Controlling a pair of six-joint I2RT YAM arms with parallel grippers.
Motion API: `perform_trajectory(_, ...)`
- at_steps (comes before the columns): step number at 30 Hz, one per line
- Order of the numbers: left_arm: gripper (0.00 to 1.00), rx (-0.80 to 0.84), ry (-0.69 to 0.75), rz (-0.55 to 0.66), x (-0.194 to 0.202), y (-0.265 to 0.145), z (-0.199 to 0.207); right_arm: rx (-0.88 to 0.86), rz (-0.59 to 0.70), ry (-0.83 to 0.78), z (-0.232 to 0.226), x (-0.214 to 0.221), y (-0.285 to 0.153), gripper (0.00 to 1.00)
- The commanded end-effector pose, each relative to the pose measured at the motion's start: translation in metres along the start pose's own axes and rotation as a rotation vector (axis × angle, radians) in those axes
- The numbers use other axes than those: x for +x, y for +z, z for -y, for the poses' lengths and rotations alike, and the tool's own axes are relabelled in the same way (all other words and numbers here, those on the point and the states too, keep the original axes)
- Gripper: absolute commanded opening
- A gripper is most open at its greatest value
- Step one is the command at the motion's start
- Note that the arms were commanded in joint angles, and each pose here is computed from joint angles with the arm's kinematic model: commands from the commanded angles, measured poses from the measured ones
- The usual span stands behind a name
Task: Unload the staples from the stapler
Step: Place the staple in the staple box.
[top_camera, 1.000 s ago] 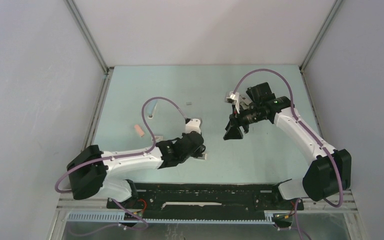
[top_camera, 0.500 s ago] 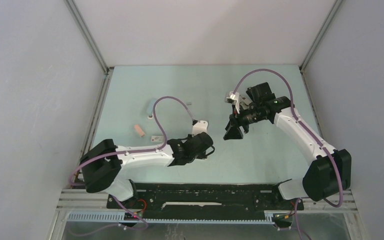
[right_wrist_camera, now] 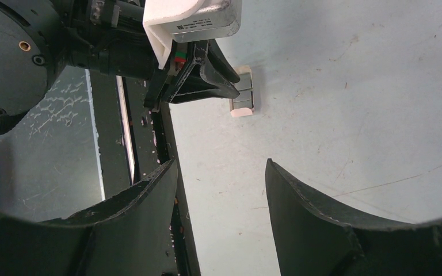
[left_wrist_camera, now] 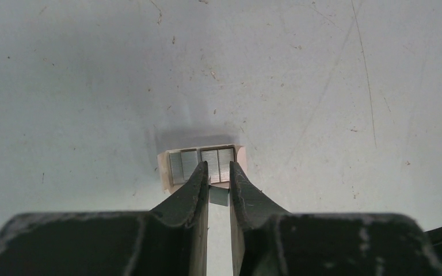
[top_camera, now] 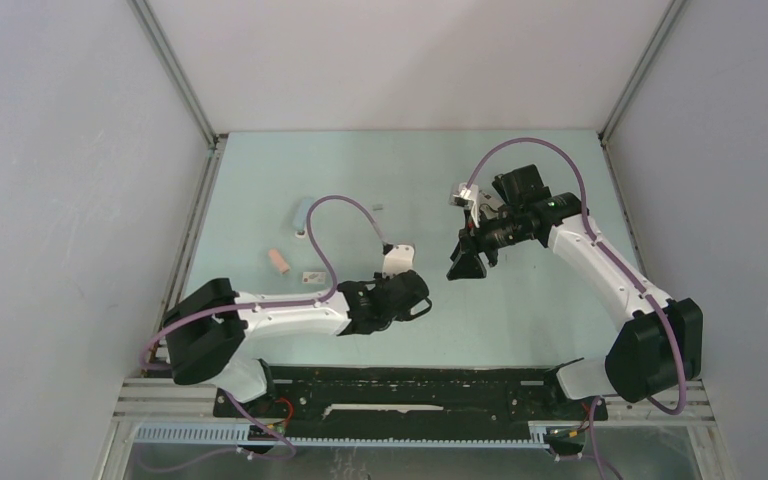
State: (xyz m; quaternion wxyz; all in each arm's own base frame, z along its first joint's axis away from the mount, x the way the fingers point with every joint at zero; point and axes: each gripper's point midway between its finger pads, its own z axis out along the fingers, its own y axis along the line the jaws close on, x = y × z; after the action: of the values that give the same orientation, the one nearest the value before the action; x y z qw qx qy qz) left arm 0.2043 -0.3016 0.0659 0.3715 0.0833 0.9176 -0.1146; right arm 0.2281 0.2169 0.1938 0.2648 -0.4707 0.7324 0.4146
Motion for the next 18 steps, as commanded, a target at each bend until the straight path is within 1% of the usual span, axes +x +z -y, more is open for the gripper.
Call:
perform_trajectory(1, 0.13, 0.004, -0.052, 0.058, -0.022, -0.004, 0.014, 0.006, 0.012, -0.039, -0.005, -0.004, -0.004, 0.66)
perform_trajectory(18, 0.13, -0.010, -0.042, 0.023, -0.013, 0.008, 0.020, 0.003, 0.010, -0.036, -0.005, -0.003, -0.004, 0.66)
